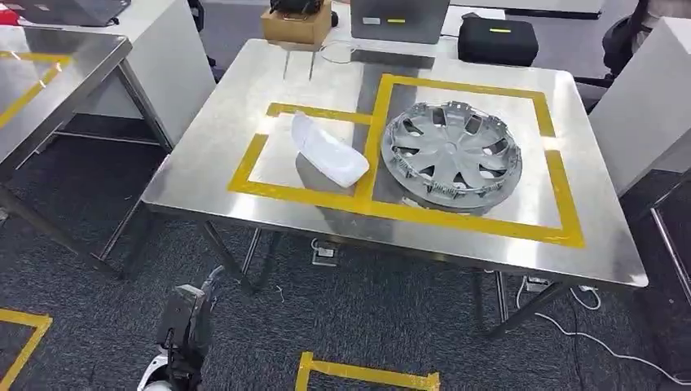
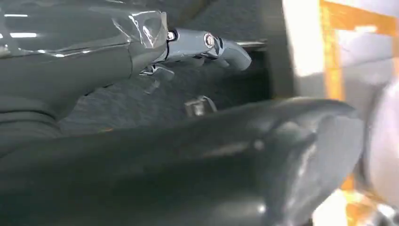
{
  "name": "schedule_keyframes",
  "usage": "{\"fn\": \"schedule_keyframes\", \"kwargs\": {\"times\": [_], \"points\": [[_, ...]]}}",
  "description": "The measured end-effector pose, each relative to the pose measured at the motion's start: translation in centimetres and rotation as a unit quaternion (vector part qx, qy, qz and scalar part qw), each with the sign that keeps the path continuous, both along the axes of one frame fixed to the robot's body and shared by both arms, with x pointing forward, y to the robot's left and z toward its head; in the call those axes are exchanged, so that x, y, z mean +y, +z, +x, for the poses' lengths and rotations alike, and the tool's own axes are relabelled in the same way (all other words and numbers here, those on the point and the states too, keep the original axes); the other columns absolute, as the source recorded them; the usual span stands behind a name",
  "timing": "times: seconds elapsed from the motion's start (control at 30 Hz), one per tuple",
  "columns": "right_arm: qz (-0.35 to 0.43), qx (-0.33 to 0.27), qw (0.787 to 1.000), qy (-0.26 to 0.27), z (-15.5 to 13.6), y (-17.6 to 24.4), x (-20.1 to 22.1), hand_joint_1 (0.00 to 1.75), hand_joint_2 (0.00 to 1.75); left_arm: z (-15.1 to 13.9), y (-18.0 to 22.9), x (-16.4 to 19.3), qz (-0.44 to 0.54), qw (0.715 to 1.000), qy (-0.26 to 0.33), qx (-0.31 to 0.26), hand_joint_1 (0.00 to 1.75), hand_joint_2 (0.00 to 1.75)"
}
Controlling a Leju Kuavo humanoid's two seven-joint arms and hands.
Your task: Take the parts from the cabinet and place them on the table.
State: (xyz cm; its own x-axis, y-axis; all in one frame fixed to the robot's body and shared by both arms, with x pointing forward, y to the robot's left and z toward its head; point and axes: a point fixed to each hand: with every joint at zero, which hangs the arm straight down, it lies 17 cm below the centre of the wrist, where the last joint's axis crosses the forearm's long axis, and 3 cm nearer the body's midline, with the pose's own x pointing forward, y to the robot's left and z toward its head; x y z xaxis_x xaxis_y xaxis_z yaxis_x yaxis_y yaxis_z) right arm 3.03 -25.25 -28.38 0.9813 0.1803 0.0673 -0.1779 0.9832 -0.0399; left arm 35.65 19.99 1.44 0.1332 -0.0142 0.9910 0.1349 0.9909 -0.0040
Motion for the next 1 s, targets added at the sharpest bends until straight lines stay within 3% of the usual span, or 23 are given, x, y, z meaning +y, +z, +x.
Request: {"fn": "schedule_keyframes", "kwargs": {"times": [0.13, 0.4, 0.53, 0.73, 1.0], "points": [[-0.002, 0.002, 1.000, -0.007, 0.0, 0.0, -0.3, 0.00, 0.00, -0.6, -2.8, 1.2, 0.014, 0.999, 0.020, 0.044, 0.00, 0.00], [-0.015, -0.001, 1.000, -0.024, 1.0, 0.0, -1.6, 0.00, 0.00, -2.7, -12.5, 4.4, 0.044, 0.981, 0.059, 0.179, 0.00, 0.00], [-0.019, 0.002, 1.000, -0.023, 1.3, 0.0, -2.0, 0.00, 0.00, -6.9, -18.9, 6.4, 0.054, 0.952, 0.080, 0.291, 0.00, 0.00], [-0.031, 0.011, 0.999, -0.021, 1.2, 0.0, -2.8, 0.00, 0.00, -14.8, -25.3, 8.4, 0.092, 0.891, 0.084, 0.437, 0.00, 0.00], [-0.045, 0.013, 0.999, -0.015, 1.8, 0.0, -4.3, 0.00, 0.00, -20.6, -27.9, 8.6, 0.102, 0.843, 0.086, 0.521, 0.00, 0.00]]}}
